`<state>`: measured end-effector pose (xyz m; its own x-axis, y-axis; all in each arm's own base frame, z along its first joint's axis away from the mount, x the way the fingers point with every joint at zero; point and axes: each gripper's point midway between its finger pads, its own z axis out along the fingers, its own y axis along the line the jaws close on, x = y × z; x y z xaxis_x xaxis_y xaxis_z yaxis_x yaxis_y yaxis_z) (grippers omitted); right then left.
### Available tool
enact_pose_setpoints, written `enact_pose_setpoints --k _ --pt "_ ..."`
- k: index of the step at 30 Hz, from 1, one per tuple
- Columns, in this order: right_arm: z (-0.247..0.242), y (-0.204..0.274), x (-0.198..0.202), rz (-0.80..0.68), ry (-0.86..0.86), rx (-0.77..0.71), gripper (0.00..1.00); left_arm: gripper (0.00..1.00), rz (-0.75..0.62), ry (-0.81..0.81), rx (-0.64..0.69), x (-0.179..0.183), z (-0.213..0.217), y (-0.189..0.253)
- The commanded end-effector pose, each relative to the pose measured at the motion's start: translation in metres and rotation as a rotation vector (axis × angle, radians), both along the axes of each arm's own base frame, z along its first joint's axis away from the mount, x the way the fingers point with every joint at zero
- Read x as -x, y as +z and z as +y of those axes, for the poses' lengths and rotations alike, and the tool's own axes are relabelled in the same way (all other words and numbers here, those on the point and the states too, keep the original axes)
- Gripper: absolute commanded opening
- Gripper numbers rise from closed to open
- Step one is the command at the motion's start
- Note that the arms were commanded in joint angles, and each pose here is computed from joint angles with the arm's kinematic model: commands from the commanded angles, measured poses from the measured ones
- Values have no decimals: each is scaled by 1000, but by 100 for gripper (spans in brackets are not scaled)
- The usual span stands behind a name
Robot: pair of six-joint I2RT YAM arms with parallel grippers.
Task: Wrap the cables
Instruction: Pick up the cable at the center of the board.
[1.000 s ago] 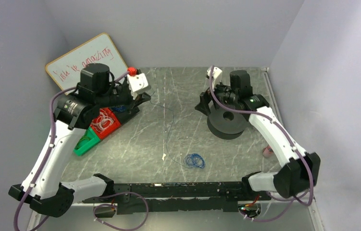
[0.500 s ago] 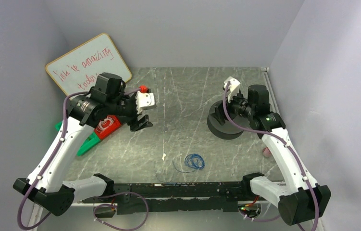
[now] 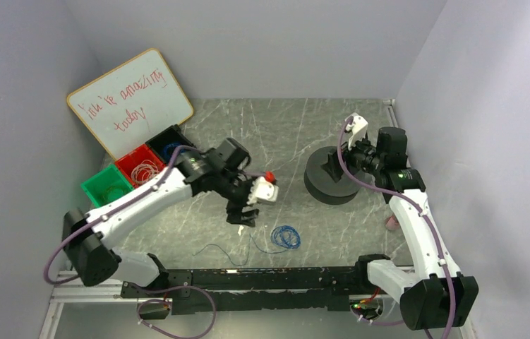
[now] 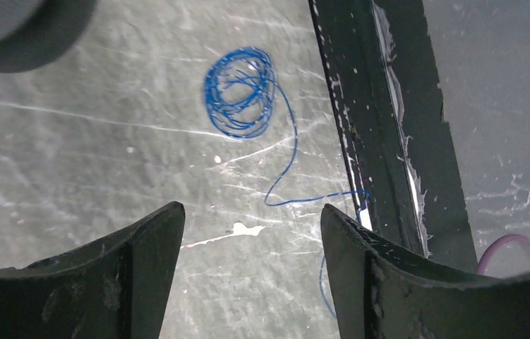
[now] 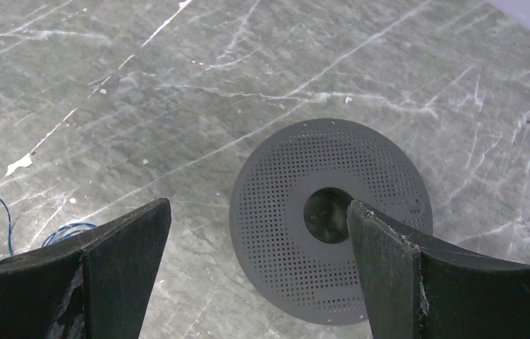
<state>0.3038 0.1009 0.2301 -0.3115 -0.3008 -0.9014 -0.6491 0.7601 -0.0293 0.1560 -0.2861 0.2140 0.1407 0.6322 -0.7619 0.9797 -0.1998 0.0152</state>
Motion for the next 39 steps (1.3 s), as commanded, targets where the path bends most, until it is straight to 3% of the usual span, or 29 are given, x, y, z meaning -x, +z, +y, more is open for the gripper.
enact_pose_setpoints --k 1,5,10,17,22,26,28,33,39 --pt "-6 16 -5 -76 -1 -13 99 74 -74 -32 -95 -2 -21 -36" --pt "-10 15 -6 -70 -15 -32 99 74 -23 118 -213 -22 -31 -66" --pt "-10 10 -8 -64 -20 -38 99 67 187 139 -327 -8 -31 -77" --pt "-8 7 -8 -55 -7 -40 99 70 216 170 -481 -8 -12 -101" --pt "-7 7 -7 -58 2 -42 99 86 289 159 -584 3 -1 -115" --pt "-6 6 -6 -55 7 -45 99 85 294 187 -652 0 5 -130" --pt "-5 5 -6 -51 13 -48 99 82 290 201 -684 -2 9 -136" --pt "-3 3 -6 -36 23 -56 99 59 285 237 -743 -6 15 -146" --pt "-2 2 -5 -32 31 -61 99 23 283 238 -765 -5 20 -143"
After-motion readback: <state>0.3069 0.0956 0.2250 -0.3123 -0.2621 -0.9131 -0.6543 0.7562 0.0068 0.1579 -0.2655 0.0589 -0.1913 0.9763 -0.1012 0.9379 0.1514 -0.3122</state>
